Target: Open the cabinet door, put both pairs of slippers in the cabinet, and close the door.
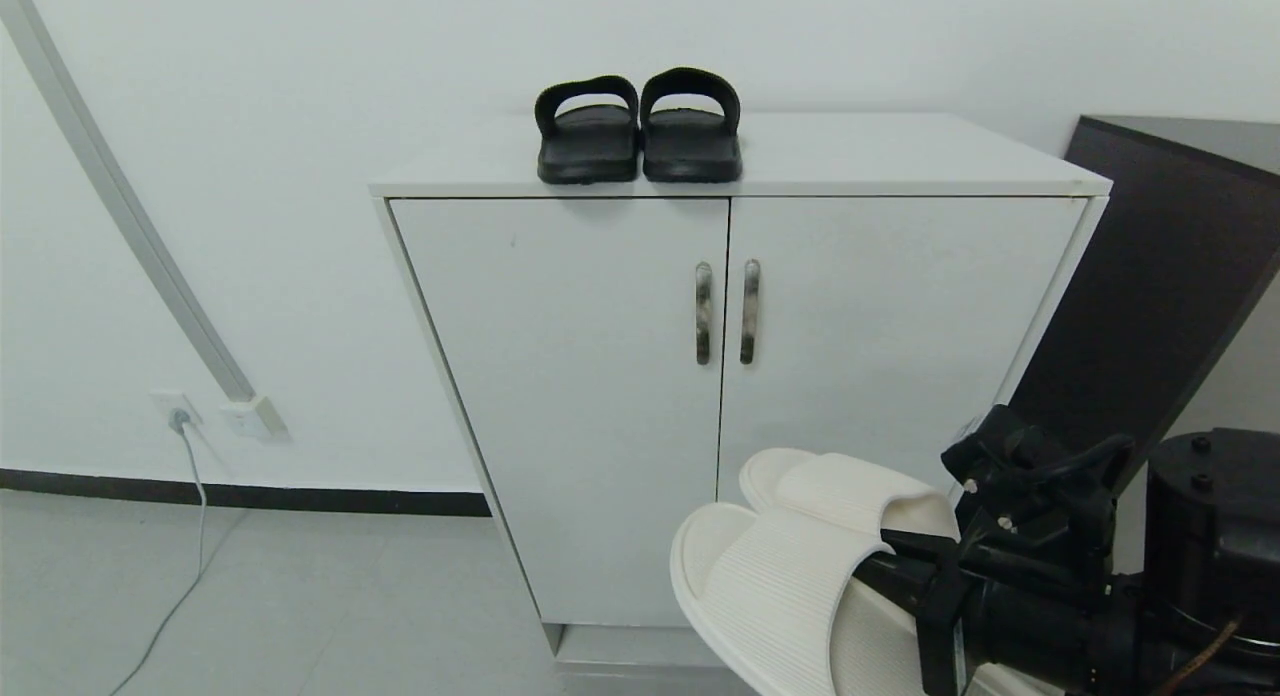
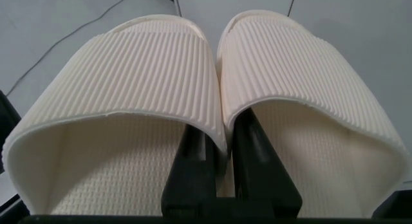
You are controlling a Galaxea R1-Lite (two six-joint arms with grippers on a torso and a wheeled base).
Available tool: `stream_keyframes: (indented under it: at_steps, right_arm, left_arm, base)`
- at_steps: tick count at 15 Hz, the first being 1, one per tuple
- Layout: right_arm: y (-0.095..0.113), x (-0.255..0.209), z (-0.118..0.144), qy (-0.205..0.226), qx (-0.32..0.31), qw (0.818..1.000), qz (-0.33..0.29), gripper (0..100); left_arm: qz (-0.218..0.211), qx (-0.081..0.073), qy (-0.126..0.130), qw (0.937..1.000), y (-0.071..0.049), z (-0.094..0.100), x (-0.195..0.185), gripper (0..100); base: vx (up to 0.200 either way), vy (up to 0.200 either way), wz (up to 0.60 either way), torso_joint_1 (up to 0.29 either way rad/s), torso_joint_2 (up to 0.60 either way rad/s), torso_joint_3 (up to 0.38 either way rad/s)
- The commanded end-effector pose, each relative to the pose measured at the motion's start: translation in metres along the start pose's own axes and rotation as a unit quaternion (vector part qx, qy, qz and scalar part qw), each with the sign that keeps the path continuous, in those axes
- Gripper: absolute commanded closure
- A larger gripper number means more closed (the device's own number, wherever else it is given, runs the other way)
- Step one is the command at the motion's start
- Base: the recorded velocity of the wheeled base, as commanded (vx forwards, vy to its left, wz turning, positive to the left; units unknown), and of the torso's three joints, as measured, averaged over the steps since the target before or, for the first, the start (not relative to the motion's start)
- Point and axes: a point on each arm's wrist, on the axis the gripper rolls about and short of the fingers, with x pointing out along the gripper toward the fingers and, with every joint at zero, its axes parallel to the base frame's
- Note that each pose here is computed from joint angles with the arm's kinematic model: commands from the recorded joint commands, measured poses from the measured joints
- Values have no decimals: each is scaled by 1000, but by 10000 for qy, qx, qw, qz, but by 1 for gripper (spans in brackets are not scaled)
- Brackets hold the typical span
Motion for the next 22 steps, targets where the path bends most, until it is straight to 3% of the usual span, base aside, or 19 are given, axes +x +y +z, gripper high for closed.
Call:
stream_keyframes:
  at_steps: [1, 6, 7, 8, 9, 10, 11, 12, 14, 15, 18, 20, 21, 22]
  right_arm:
    - [0, 1, -2, 36, -1, 10000, 11, 100]
    - [0, 2, -3, 36, -1, 10000, 11, 100]
    - [0, 2, -4, 44, -2, 10000, 18, 100]
    - [0, 3, -5, 75, -3, 10000, 9, 100]
    - [0, 3, -5, 67, -3, 10000, 10, 100]
    - [0, 3, -5, 67, -3, 10000, 10, 100]
    - [0, 3, -4, 58, -8, 10000, -13, 100]
    - [0, 3, -3, 27, -9, 10000, -19, 100]
    - [0, 2, -2, 12, -6, 10000, -18, 100]
    - [0, 2, -2, 4, -6, 10000, -18, 100]
    - [0, 2, 1, -43, 4, 10000, -39, 100]
    - [-1, 3, 1, -57, 15, 10000, -30, 100]
    - [0, 3, 2, -73, 15, 10000, -37, 100]
    - [-1, 3, 2, -74, 18, 10000, -60, 100]
  left_arm:
    - [1, 1, 6, 10000, 0, 0, 0, 0]
    - [-30, 24, 59, 10000, 0, 0, 1, 0]
    - [-86, 101, 150, 9998, 0, 4, 3, 0]
    - [-129, -30, 5, 9999, 0, 28, 3, 0]
    - [-238, -488, -230, 9983, 0, 67, 3, 0]
    - [-356, -584, -222, 9974, 0, 81, 7, 0]
    - [-699, -591, -42, 9958, -2, 106, 20, 0]
    - [-891, -561, 110, 9944, -3, 118, 30, 0]
    - [-1320, -288, 476, 9897, -5, 134, 63, 0]
    - [-1495, -277, 513, 9870, -6, 139, 83, 0]
    - [-2268, -288, 540, 9720, -19, 144, 121, 0]
    - [-3117, -311, 772, 9465, -45, 141, 144, 0]
    - [-3287, -340, 800, 9404, -51, 142, 147, 0]
    - [-3700, -415, 833, 9243, -69, 150, 155, 0]
  base:
    - [0, 0, 0, -66, 456, 378]
    - [0, 0, 0, -29, 402, 367]
    - [0, 0, 0, -2, 154, 144]
    - [0, 0, 0, 2, 95, 100]
    - [0, 0, 0, 0, 0, 0]
    - [0, 0, 0, 0, 0, 0]
    - [0, 0, 0, 0, 0, 0]
    - [0, 0, 0, 0, 0, 0]
    - [0, 0, 0, 0, 0, 0]
    - [0, 0, 0, 0, 0, 0]
    - [0, 0, 0, 0, 0, 0]
    - [0, 0, 0, 4, 33, -1]
    - [0, 0, 0, 0, 0, 0]
    - [0, 0, 0, 0, 0, 0]
